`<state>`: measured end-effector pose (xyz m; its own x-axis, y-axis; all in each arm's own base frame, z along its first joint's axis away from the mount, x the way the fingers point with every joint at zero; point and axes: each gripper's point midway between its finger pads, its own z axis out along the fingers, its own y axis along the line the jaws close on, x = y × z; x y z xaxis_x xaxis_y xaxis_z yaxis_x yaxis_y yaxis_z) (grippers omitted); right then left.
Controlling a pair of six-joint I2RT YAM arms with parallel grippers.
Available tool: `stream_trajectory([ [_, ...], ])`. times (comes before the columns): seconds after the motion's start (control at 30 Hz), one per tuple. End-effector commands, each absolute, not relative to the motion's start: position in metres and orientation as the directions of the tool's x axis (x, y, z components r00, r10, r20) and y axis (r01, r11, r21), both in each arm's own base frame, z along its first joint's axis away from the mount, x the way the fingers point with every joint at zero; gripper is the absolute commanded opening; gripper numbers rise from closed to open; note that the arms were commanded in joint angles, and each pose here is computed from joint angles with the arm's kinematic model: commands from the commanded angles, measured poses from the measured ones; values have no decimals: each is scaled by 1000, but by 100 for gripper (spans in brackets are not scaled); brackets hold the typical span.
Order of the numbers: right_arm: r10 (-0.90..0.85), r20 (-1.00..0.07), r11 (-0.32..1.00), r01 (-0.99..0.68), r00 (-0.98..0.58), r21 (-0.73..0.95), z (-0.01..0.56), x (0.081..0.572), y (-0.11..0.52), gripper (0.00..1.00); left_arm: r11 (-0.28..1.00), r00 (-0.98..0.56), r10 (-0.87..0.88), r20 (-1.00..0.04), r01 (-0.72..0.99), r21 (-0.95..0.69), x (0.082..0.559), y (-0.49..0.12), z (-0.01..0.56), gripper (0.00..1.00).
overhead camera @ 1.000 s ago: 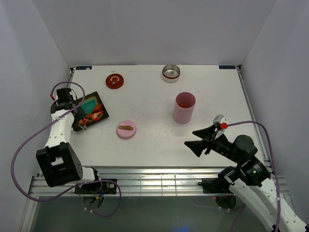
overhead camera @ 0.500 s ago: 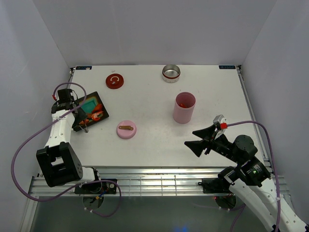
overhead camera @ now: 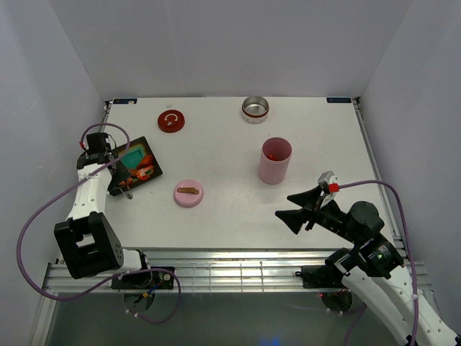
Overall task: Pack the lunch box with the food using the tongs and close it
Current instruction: Pick up the fake food from the plate.
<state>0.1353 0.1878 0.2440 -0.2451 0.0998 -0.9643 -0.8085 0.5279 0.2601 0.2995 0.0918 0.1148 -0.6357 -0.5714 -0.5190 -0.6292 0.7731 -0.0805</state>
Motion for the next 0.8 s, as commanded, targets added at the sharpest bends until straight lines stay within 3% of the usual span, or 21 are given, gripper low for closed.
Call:
stream_trajectory([
  [0.0, 121, -972, 523, -819, -202, 235, 258, 136, 188, 76, 790, -633, -555, -540, -603, -105, 304, 87, 124, 49],
  [0.33, 119, -971, 541, -807, -207, 238, 255, 140, 187, 76, 789, -591, -546, -594, -601, -127, 313, 91, 158, 41],
  [0.77, 115, -970, 562, -791, -215, 242, 252, 145, 186, 76, 796, -535, -540, -650, -576, -187, 330, 90, 188, 39],
])
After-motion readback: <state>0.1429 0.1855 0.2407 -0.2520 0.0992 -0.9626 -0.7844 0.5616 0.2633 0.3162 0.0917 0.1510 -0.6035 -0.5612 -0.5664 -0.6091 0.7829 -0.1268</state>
